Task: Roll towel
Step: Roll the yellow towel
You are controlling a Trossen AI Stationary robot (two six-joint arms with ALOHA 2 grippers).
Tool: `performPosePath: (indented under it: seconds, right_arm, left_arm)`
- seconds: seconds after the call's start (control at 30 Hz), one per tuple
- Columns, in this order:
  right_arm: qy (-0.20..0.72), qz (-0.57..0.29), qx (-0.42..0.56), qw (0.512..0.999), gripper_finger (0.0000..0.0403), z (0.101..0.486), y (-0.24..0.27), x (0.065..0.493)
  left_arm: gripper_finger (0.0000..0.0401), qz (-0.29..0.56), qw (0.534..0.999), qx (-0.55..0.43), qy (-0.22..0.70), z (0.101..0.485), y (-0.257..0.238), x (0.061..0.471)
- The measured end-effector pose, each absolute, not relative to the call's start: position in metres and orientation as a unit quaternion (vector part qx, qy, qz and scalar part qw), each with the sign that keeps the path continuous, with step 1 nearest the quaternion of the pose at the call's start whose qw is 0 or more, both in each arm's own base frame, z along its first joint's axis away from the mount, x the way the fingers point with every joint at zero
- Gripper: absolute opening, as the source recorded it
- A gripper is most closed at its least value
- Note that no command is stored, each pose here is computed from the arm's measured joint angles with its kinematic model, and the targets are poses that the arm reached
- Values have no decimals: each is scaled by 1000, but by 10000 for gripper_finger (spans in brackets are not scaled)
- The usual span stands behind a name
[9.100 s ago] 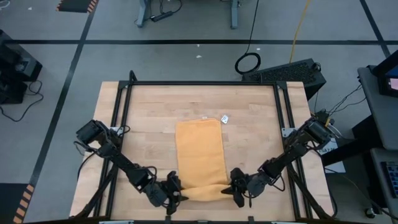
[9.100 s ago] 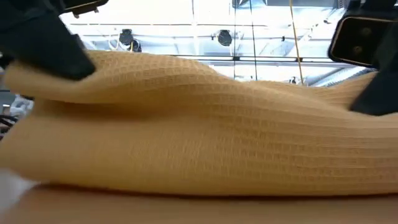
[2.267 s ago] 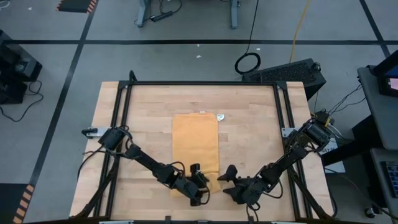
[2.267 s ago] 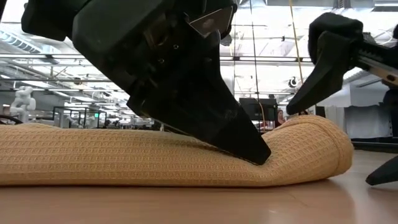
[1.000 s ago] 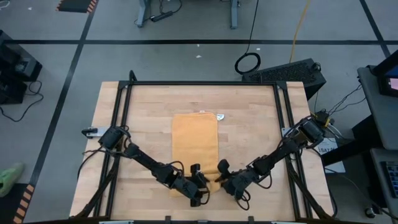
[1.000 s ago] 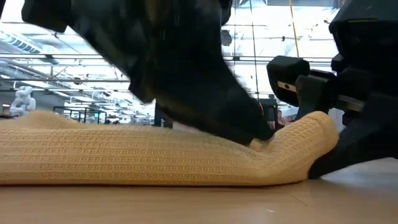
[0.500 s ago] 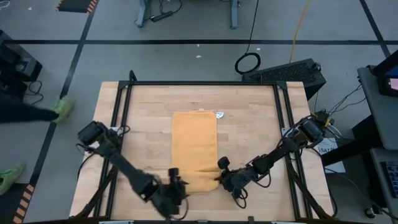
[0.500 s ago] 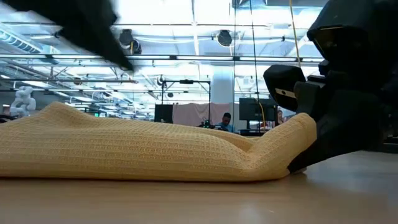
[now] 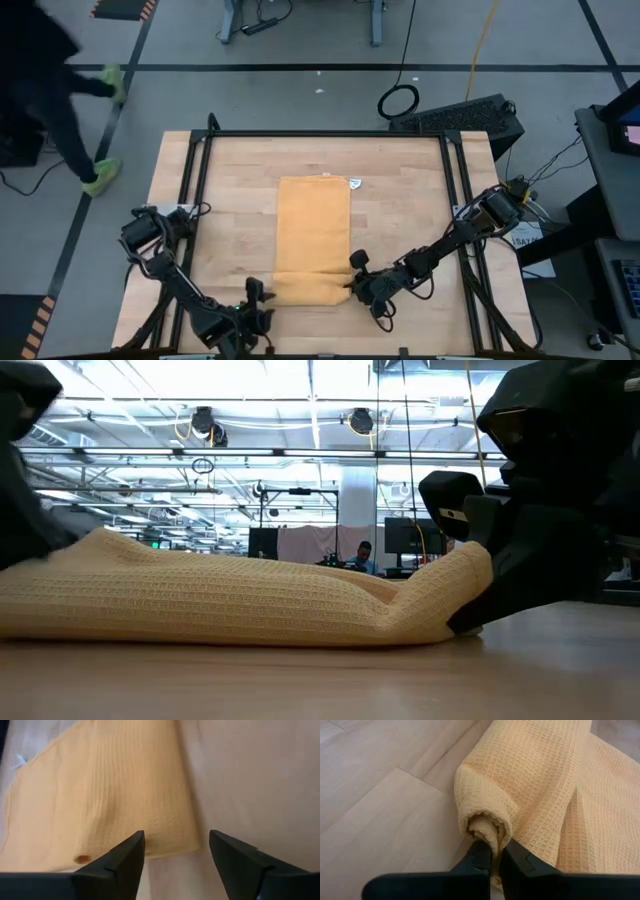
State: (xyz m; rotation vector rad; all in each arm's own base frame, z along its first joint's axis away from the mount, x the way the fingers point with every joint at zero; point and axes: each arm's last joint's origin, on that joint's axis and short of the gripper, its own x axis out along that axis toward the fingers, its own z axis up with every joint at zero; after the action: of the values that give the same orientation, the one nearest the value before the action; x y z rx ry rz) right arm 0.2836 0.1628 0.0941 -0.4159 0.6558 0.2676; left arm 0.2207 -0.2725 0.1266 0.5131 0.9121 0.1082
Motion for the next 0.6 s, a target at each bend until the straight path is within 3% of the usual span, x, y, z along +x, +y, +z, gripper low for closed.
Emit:
performPosePath:
  seconds: [0.33,0.6]
  right_arm:
    - [324,124,-185,919,5,94,163,283]
    - [325,123,-183,920,5,94,162,283]
  left_arm:
    - [301,72,856,304,412,108,-262,214]
    - [286,72,871,290,389,98,-255,219]
